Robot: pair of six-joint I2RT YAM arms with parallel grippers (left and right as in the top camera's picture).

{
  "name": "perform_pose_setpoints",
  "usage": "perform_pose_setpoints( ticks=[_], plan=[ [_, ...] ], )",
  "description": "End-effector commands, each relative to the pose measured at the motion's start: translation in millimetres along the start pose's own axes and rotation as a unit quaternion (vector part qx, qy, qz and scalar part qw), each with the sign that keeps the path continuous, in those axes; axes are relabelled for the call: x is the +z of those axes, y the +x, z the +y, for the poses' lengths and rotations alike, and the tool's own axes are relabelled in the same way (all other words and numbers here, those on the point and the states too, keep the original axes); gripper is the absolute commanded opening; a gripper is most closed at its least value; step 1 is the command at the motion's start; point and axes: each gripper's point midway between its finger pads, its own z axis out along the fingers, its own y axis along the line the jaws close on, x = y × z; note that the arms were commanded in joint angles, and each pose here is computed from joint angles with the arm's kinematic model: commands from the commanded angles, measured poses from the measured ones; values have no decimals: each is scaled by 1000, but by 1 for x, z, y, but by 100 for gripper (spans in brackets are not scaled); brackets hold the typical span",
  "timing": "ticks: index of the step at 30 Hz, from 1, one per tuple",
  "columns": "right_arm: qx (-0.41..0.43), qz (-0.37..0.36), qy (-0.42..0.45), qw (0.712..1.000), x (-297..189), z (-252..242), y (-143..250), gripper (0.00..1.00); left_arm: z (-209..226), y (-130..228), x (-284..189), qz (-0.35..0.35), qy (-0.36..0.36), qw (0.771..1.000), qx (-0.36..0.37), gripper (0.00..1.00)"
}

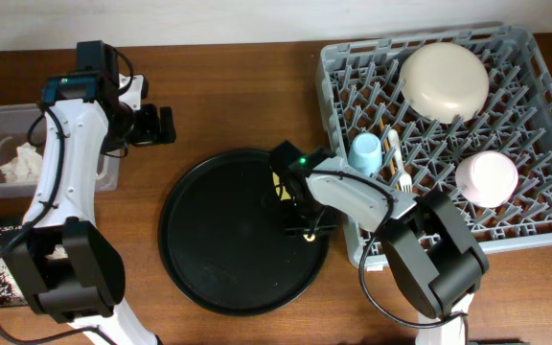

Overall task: Sort waste into correct bins and load items into the dishwasher rack
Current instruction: 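Grasp the yellow knife with the right gripper and carry it right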

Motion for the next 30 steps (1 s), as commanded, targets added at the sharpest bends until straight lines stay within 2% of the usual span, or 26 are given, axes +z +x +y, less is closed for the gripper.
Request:
perform_pose_setpoints(
  ticks=[1, 4, 6, 8, 9, 11, 15, 18, 25, 28, 30],
  plan=[
    [1, 19, -22, 1000, -6, 8, 6, 52, 1, -3, -6, -10, -2, 1000, -5, 100],
    [-13, 10, -2, 1000, -4, 11, 9, 58, 1, -3, -6, -10, -2, 1000, -5, 100],
    [-63, -7, 14, 998, -13, 3, -3, 63, 1, -3, -6, -10, -2, 1000, -5, 100],
    [-81, -11, 14, 997, -23, 5, -6, 64, 1, -3, -6, -10, -2, 1000, -5, 100],
    [-86, -20, 24, 996, -26, 3, -11, 70, 1, -3, -6, -10, -2, 1000, -5, 100],
    [-95, -50, 69, 992, -28, -12, -24, 74, 1, -3, -6, -10, -2, 1000, -5, 100],
    [-103, -88, 49, 990, -15, -3, -39, 63, 1, -3, -6, -10, -2, 1000, -5, 100],
    [-105, -73, 26, 991, -7, 3, -32, 62, 1, -3, -6, -10, -2, 1000, -5, 100],
    [-130, -58, 36, 989, 16, 11, -8, 61, 1, -3, -6, -10, -2, 1000, -5, 100],
    [-127, -59, 35, 990, 16, 11, -8, 47, 1, -3, -6, -10, -2, 1000, -5, 100],
    [-127, -59, 35, 990, 16, 11, -8, 32, 1, -3, -6, -10, -2, 1000, -5, 100]
  ],
)
